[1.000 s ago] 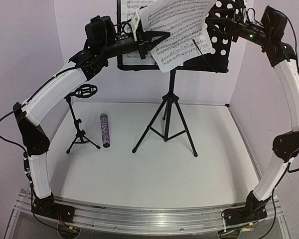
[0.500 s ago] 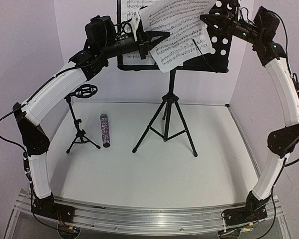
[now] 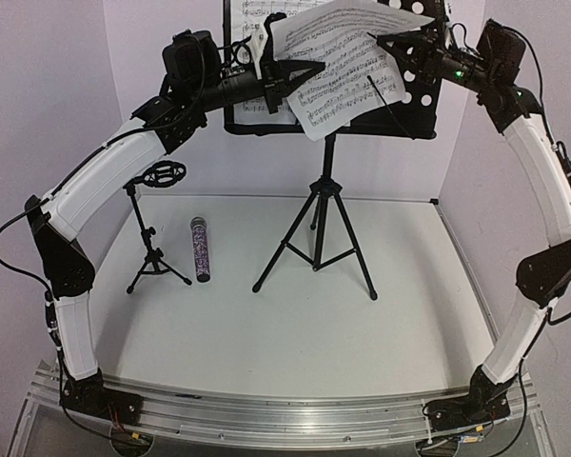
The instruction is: Set up the instrument practice props
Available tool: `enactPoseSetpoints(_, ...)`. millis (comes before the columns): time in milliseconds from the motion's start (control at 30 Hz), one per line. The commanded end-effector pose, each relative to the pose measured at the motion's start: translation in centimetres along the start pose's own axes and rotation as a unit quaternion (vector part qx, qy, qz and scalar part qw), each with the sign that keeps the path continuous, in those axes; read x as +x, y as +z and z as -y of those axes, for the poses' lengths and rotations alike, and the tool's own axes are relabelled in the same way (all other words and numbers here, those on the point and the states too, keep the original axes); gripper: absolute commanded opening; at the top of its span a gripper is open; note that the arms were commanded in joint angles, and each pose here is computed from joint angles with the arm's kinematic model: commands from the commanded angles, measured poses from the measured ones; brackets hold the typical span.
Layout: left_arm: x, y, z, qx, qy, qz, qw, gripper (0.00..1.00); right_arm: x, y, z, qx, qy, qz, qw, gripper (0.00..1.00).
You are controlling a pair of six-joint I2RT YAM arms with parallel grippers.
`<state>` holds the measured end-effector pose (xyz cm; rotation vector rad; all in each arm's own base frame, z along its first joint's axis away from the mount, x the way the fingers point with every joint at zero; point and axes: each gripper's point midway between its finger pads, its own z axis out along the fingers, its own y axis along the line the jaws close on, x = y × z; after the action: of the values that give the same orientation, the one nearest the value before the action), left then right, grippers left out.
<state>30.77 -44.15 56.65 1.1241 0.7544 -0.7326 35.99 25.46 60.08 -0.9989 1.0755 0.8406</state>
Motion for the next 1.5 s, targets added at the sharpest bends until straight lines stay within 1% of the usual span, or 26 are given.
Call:
enactPoseSetpoints(0, -3.0, -0.9, -0.1, 0.001, 0.024, 0.028, 0.999, 0.01, -2.3, -1.4, -0.3, 0.050, -0.037, 0.013, 0.998, 0.01)
enactPoseSetpoints(167, -3.1, -1.2, 0.0, -0.001, 0.031, 0.027, 0.999, 0.19, -2.1, -2.6, 0.6, 0.111, -0.041, 0.003, 0.993, 0.00)
enactPoseSetpoints(400, -3.7, -1.5, 0.0, -0.003, 0.033, 0.030, 0.999, 0.30, -1.9, -4.1, 1.2, 0.167, -0.033, -0.020, 0.985, 0.00)
enactPoseSetpoints(567, -4.3, -1.8, -0.1, -0.010, 0.040, 0.038, 0.998, 0.34, -1.3, -5.0, 1.3, 0.193, -0.036, -0.051, 0.979, 0.00)
enactPoseSetpoints(667, -4.3, -1.9, 0.0, -0.008, 0.038, 0.038, 0.999, 0.33, -0.9, -5.5, 1.4, 0.205, -0.033, -0.073, 0.975, 0.00)
enactPoseSetpoints(733, -4.1, -1.9, 0.2, -0.004, 0.033, 0.037, 0.999, 0.30, -0.5, -5.7, 1.4, 0.209, -0.031, -0.084, 0.974, 0.00)
enactPoseSetpoints(933, -3.7, -1.7, 0.4, 0.003, 0.010, 0.038, 0.999, 0.12, -0.9, -6.7, 1.2, 0.227, -0.039, -0.094, 0.969, 0.00)
enactPoseSetpoints(1000, -3.5, -1.6, 0.7, 0.010, 0.003, 0.037, 0.999, 0.09, -1.1, -6.8, 1.0, 0.229, -0.041, -0.095, 0.968, 0.00)
enactPoseSetpoints(1100, -2.8, -1.3, 0.8, 0.011, -0.017, 0.033, 0.999, 0.01, -1.2, -7.0, 0.9, 0.230, -0.041, -0.097, 0.967, 0.00)
enactPoseSetpoints(1333, -1.6, -0.5, 0.3, -0.010, -0.067, 0.024, 0.997, 0.00, -1.6, -7.7, 1.2, 0.251, -0.050, -0.101, 0.961, 0.00)
enactPoseSetpoints(1467, -1.1, 0.0, -0.6, -0.039, -0.102, 0.023, 0.994, 0.00, -1.6, -7.9, 1.5, 0.263, -0.055, -0.106, 0.957, 0.00)
